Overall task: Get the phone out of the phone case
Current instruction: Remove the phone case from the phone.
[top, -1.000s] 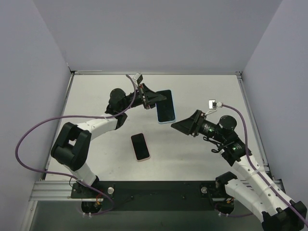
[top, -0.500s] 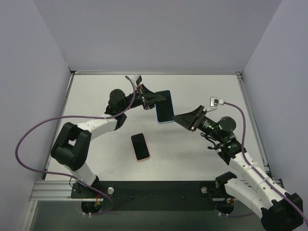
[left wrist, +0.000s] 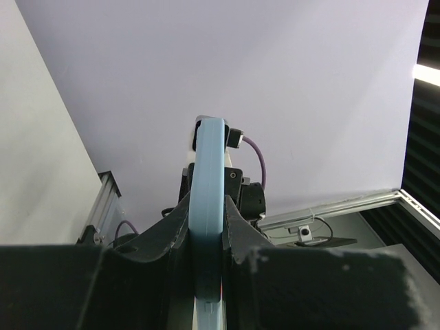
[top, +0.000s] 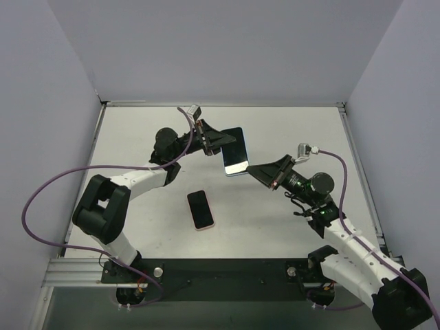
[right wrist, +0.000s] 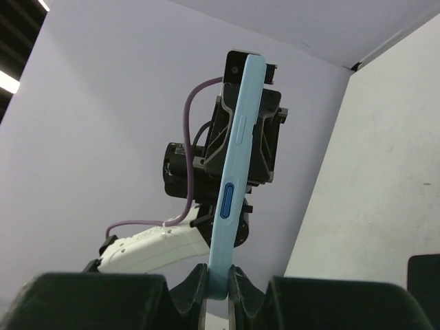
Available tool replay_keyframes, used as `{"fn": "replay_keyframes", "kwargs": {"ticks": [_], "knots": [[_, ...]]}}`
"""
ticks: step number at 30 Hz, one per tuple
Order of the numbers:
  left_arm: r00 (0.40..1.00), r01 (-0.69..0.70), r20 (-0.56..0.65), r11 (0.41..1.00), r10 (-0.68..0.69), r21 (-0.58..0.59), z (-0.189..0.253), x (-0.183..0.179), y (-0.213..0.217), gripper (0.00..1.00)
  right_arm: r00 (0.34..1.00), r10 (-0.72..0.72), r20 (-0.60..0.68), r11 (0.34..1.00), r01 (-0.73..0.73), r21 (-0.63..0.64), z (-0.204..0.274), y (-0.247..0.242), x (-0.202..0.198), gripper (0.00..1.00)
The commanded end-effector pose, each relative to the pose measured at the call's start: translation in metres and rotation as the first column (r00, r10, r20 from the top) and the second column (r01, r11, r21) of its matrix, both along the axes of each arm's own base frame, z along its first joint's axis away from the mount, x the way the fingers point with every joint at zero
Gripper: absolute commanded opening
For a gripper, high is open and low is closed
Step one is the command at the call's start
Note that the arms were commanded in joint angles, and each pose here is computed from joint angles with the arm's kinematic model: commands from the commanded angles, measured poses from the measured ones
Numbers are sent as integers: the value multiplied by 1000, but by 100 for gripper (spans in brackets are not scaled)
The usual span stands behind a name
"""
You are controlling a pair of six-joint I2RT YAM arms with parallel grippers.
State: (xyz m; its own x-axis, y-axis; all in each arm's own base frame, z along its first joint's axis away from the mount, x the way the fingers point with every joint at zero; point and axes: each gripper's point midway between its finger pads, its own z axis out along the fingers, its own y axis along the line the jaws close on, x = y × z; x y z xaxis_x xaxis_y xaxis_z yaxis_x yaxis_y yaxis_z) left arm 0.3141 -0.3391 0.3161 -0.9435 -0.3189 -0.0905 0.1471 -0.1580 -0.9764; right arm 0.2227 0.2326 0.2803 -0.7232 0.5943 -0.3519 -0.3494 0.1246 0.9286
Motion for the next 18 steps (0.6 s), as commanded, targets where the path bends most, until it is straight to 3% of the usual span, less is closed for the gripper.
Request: {"fn": "replay_keyframes", "kwargs": {"ticks": [1, 2, 3, 6, 7, 12, 18], "knots": [[990, -30, 132, 977, 59, -211, 76, -16, 18, 0, 991, -2, 135, 988, -19, 156, 34, -1, 5, 0], [993, -26, 109, 969, 55, -247, 80, -19, 21, 0, 995, 13, 100, 978, -33, 207, 36, -1, 6, 0], [993, -20, 108, 961, 52, -277, 85, -24, 20, 0, 986, 10, 167, 962, -55, 266, 54, -4, 3, 0], [988, -42, 120, 919, 96, -391, 104, -32, 30, 0, 988, 23, 150, 908, -83, 410, 67, -9, 15, 0], [983, -60, 128, 894, 130, -444, 113, -36, 35, 0, 995, 21, 96, 904, -60, 422, 60, -7, 27, 0], [966, -127, 132, 855, 221, -502, 118, -38, 48, 0, 996, -22, 89, 880, -23, 474, 76, -11, 38, 0], [934, -153, 188, 814, 305, -561, 127, -37, 57, 0, 999, -45, -24, 798, 50, 601, 91, -23, 55, 0]]}}
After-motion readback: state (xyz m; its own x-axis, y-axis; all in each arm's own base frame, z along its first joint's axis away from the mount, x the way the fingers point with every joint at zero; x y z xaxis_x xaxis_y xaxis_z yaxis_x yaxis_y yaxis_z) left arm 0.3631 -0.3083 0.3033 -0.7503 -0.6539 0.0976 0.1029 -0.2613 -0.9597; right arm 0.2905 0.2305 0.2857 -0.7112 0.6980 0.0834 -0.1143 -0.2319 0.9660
